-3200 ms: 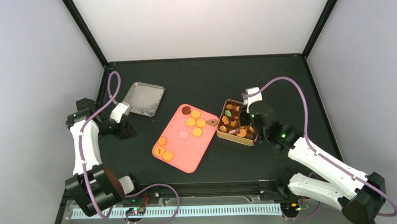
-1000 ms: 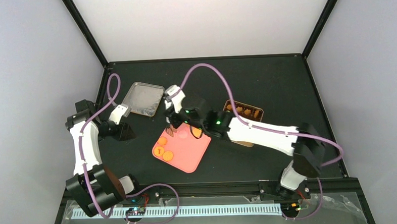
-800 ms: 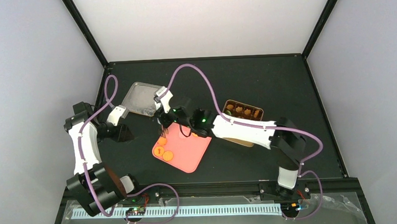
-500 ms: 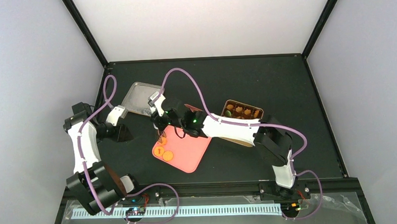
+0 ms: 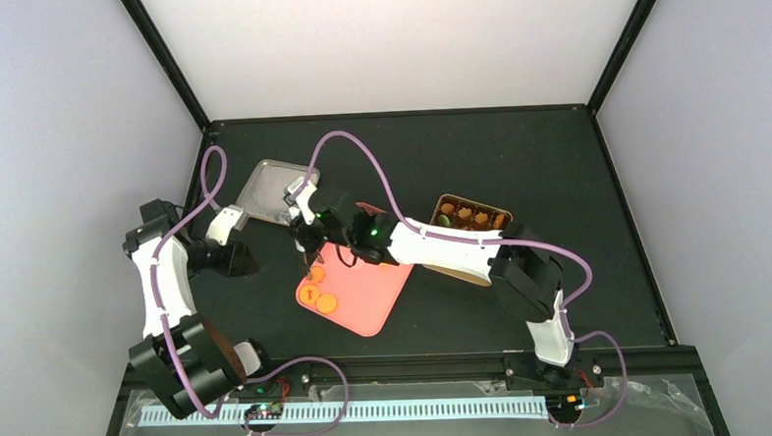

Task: Pack the cookies
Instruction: Position the fake cookies on the plate.

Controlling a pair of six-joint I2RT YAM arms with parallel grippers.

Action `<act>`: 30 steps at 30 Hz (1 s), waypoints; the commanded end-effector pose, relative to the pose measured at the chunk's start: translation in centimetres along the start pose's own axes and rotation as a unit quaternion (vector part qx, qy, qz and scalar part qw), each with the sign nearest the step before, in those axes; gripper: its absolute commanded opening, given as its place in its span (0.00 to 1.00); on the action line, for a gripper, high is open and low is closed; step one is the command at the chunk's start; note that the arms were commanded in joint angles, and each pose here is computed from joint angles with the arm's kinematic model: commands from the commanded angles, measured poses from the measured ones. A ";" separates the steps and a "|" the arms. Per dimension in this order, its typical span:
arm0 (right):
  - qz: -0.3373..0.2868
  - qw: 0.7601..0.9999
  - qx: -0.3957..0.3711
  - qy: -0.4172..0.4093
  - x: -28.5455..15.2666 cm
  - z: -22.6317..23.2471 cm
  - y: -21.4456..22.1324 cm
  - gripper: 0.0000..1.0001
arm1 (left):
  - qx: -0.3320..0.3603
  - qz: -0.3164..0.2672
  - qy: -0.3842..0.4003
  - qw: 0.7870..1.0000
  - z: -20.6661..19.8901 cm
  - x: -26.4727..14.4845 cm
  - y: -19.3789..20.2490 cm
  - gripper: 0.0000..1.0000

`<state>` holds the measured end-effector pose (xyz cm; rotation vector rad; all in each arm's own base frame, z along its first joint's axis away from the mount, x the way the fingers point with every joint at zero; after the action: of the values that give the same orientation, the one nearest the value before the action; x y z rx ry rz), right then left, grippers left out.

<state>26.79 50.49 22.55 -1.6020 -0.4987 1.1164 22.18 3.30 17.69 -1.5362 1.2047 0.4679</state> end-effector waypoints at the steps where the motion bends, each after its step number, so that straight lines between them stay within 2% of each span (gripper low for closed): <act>1: -0.002 1.000 -0.008 -0.005 0.0 0.2 -0.8 0.33 | 0.016 -0.015 0.004 1.000 -0.4 -0.8 -0.7 0.50; 14: 0.031 0.999 -0.036 0.020 -0.8 -0.5 2.0 0.32 | 0.018 -0.017 0.006 1.000 -0.5 -0.8 -0.7 0.50; 30: 0.012 0.995 -0.054 0.083 -5.6 -2.1 3.0 0.30 | 0.017 -0.017 0.008 1.000 -0.5 -0.7 -0.6 0.50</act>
<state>25.20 45.30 21.70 -1.7167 -0.4593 1.0395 22.20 3.24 17.75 -1.5308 1.2059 0.4575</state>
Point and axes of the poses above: each gripper's point midway between its finger pads, its own x axis out along the fingers, its own z axis along the line the jaws close on, y = z × x, the point moved 3 cm from there along -x, back along the fingers, and after that the axes turned 10 degrees about -x, right-handed, at the moved point
